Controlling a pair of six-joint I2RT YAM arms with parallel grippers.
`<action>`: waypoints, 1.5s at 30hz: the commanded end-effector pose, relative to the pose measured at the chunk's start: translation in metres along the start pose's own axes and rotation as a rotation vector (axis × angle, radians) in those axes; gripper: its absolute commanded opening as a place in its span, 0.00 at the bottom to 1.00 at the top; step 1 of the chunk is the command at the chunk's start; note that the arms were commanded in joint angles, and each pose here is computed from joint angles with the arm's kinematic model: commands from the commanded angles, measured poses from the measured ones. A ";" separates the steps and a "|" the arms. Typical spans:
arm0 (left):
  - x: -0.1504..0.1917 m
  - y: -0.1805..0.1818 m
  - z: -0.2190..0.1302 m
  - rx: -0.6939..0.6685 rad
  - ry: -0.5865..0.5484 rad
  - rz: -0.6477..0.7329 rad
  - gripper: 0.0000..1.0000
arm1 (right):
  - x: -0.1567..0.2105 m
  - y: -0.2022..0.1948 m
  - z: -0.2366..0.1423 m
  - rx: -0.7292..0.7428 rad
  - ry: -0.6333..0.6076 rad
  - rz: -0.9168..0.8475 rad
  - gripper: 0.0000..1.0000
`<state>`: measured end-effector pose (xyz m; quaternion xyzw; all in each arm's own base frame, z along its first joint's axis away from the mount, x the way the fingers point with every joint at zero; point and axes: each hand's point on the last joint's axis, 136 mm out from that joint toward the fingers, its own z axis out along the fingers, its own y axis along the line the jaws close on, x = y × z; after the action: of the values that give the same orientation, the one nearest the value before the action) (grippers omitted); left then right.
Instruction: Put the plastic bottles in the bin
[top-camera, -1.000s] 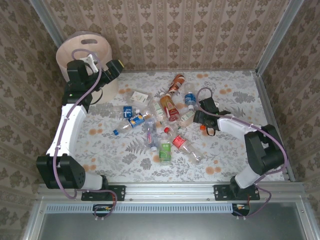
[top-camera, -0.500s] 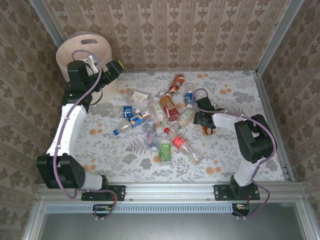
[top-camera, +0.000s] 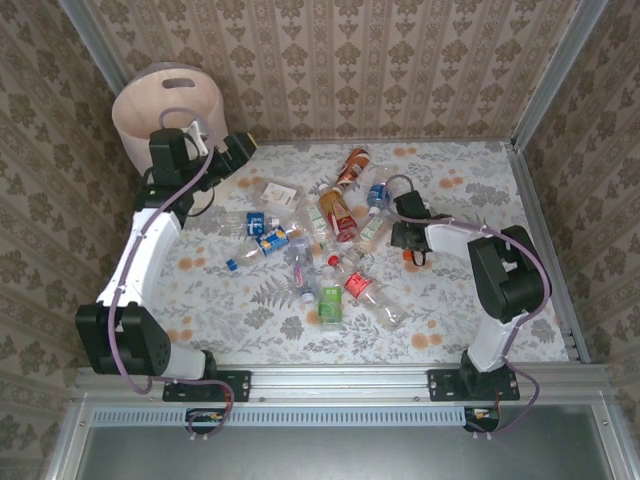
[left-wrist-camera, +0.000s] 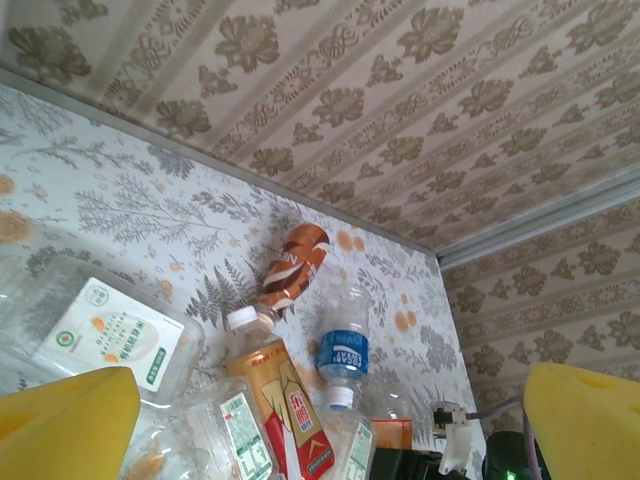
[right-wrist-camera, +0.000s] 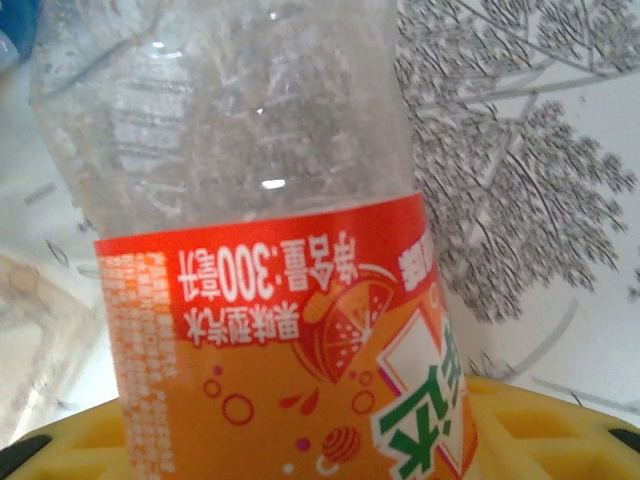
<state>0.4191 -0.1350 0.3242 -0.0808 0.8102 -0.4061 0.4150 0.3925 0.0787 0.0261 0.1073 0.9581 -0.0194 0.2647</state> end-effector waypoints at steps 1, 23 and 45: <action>0.012 -0.001 0.010 -0.009 0.047 0.008 1.00 | -0.014 -0.005 -0.026 0.005 -0.101 -0.019 0.47; 0.119 -0.086 0.074 0.371 0.253 0.193 1.00 | -0.055 0.145 -0.186 -0.908 -0.457 -0.033 0.40; 0.188 -0.107 0.100 0.576 0.411 0.154 0.87 | -0.038 0.213 -0.218 -1.158 -0.390 -0.149 0.40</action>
<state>0.3461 -0.3495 0.2497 0.1722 0.7415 -0.5914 0.2658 0.3635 0.2863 0.2175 -0.0996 0.7735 0.4444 0.4408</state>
